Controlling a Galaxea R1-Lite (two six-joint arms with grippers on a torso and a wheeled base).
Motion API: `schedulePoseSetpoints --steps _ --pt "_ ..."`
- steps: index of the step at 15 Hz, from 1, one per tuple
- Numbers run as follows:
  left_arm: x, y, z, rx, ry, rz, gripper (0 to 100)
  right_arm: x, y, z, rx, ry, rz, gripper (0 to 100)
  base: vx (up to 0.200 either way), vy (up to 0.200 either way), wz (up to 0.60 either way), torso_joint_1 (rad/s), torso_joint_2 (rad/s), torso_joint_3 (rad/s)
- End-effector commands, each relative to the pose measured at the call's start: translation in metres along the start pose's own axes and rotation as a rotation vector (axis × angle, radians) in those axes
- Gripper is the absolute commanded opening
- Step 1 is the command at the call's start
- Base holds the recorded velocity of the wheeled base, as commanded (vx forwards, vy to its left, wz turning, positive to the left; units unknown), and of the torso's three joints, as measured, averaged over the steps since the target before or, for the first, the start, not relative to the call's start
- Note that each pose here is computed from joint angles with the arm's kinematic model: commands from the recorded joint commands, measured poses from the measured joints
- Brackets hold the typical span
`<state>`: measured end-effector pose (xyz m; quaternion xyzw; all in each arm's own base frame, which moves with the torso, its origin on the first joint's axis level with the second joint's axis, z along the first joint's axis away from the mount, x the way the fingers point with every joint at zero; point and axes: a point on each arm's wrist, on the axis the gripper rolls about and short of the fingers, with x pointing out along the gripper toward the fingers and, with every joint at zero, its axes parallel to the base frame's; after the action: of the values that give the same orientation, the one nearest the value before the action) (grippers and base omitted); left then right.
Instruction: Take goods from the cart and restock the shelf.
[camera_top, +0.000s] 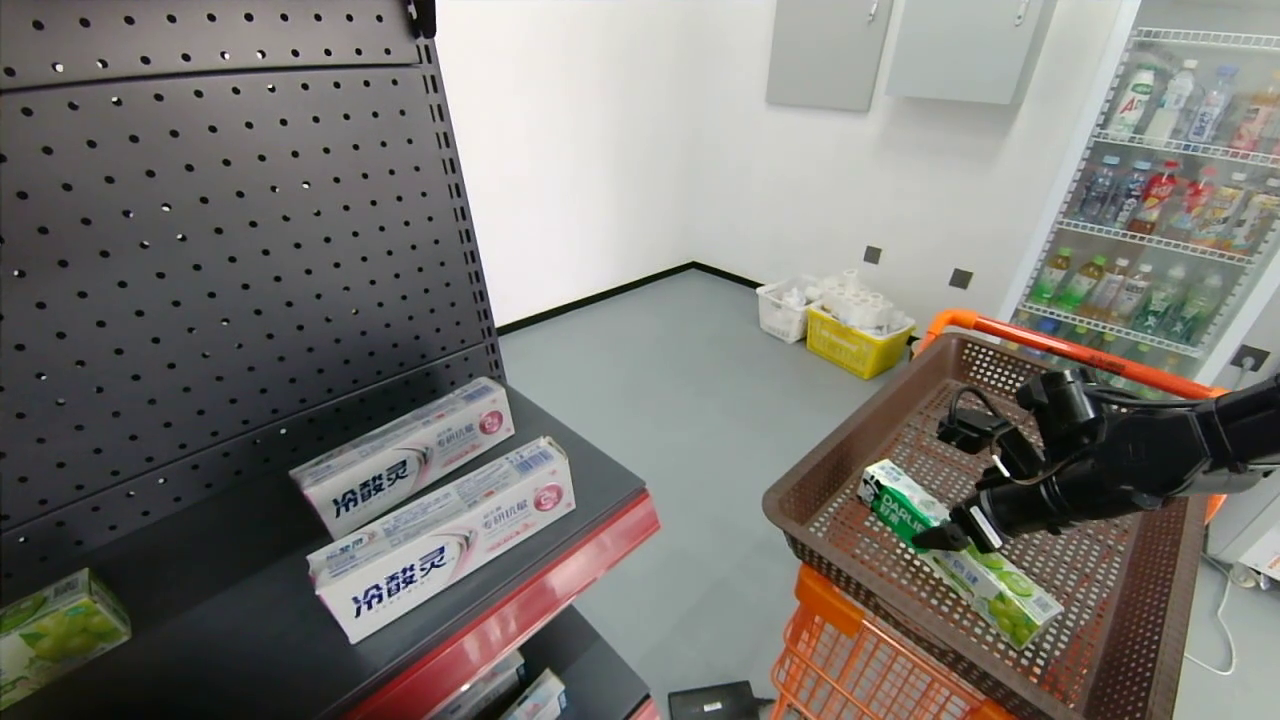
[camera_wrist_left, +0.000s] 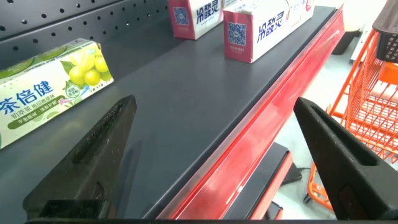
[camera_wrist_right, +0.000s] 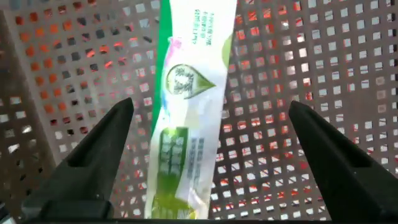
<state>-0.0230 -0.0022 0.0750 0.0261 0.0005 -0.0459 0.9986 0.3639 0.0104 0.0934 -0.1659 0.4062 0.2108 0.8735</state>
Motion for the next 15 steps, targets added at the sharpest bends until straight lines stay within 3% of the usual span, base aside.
schedulePoseSetpoints --steps 1,7,11,12,15 --pt "0.0 0.0 0.0 0.0 0.001 0.001 100 0.012 0.0 0.001 -0.002 0.019 -0.003 100 0.0 0.0 0.0 0.0 0.0 0.0" --pt "0.0 0.0 0.0 0.0 0.001 0.001 100 0.02 0.007 0.016 -0.003 0.005 -0.021 100 0.0 0.0 0.0 0.0 0.0 0.0" --pt "0.0 0.0 0.0 0.0 0.001 0.001 100 0.02 0.009 0.007 0.04 0.035 -0.01 100 0.0 0.0 0.0 0.0 0.0 0.0" --pt "0.0 0.0 0.0 0.0 0.001 0.0 100 0.02 0.01 0.006 0.056 0.035 -0.01 0 0.0 0.0 0.0 0.0 0.0 0.0" --pt "0.0 0.0 0.0 0.0 0.001 0.0 100 0.016 0.013 0.008 0.091 0.028 -0.011 0 0.0 0.0 0.0 0.0 0.0 0.0"
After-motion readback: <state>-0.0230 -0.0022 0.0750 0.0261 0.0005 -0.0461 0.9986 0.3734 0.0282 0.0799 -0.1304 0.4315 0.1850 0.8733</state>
